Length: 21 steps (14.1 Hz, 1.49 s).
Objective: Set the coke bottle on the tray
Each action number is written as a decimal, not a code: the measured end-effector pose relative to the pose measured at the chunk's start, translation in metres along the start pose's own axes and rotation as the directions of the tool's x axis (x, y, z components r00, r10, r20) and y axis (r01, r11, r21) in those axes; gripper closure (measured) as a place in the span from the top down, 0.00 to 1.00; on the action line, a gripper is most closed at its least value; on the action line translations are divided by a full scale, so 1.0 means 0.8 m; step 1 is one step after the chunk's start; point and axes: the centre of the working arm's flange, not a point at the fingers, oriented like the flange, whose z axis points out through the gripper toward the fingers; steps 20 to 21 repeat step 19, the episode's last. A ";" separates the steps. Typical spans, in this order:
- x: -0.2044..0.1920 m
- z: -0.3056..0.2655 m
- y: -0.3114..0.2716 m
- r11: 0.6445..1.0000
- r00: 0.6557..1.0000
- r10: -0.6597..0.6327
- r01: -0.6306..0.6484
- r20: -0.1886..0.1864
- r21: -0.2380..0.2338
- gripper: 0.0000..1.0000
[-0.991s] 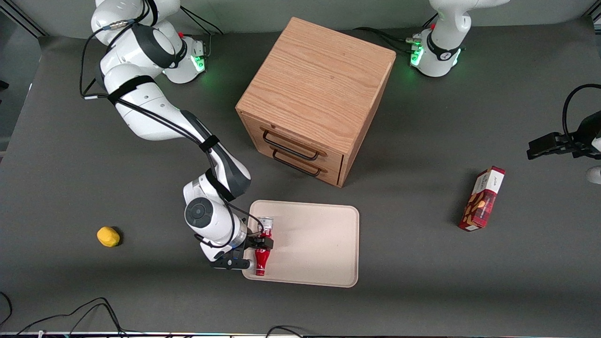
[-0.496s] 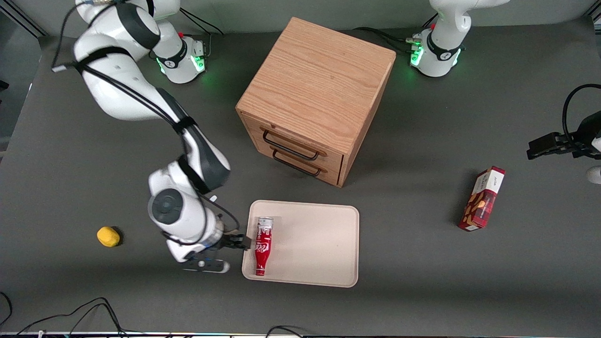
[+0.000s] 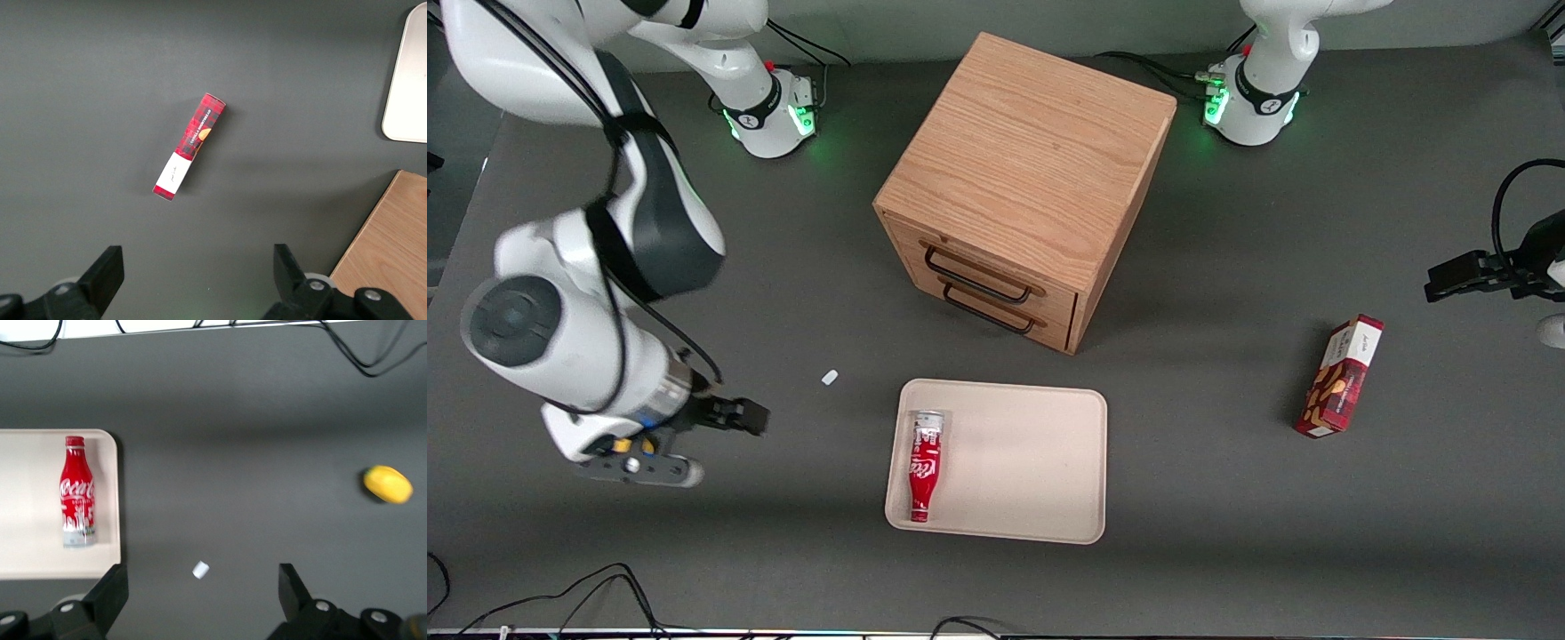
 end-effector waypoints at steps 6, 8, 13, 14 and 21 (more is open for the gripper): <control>-0.096 -0.070 0.108 0.999 0.998 0.027 -0.029 0.049 0.041 1.00; -0.137 -0.077 0.126 0.999 0.997 0.044 -0.045 0.061 0.019 1.00; -0.215 -0.117 0.184 0.998 0.994 0.068 -0.070 0.080 0.012 1.00; -0.222 -0.126 0.192 0.997 0.995 0.070 -0.071 0.076 0.015 1.00; -0.219 -0.135 0.200 0.996 0.995 0.079 -0.081 0.066 0.024 1.00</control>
